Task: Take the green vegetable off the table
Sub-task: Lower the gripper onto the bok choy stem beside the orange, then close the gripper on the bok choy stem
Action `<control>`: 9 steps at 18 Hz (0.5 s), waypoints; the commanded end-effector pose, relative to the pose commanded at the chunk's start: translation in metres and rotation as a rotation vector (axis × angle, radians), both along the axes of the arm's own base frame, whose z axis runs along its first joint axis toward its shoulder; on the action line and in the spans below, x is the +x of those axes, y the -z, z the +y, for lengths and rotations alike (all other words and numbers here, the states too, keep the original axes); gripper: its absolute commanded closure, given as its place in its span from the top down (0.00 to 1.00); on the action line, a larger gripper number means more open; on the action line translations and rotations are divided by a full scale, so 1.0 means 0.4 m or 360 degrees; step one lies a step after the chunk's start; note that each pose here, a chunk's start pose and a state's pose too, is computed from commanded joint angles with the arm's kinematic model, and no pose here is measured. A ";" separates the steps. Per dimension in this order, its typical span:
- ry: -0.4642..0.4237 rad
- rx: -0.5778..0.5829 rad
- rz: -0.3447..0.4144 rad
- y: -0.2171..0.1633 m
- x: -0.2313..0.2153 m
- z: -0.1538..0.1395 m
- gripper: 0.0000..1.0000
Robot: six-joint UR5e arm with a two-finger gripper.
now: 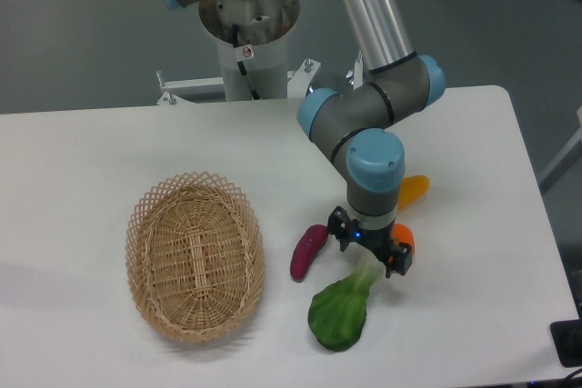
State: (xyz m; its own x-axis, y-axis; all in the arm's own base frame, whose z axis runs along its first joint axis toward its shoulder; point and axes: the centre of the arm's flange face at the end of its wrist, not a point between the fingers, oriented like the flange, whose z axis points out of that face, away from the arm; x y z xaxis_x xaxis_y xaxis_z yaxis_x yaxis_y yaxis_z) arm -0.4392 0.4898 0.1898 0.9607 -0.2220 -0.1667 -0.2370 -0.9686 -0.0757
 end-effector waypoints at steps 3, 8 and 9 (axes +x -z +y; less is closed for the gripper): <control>-0.0008 0.0002 0.0005 0.004 -0.001 0.000 0.98; -0.0016 -0.0029 0.0037 -0.003 -0.003 -0.001 0.52; -0.0016 -0.0028 0.0039 -0.004 -0.003 -0.001 0.49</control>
State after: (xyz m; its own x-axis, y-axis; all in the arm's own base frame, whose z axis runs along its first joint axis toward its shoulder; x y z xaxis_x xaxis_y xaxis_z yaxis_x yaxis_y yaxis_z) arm -0.4404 0.4893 0.1914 0.9586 -0.2153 -0.1864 -0.2287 -0.9721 -0.0530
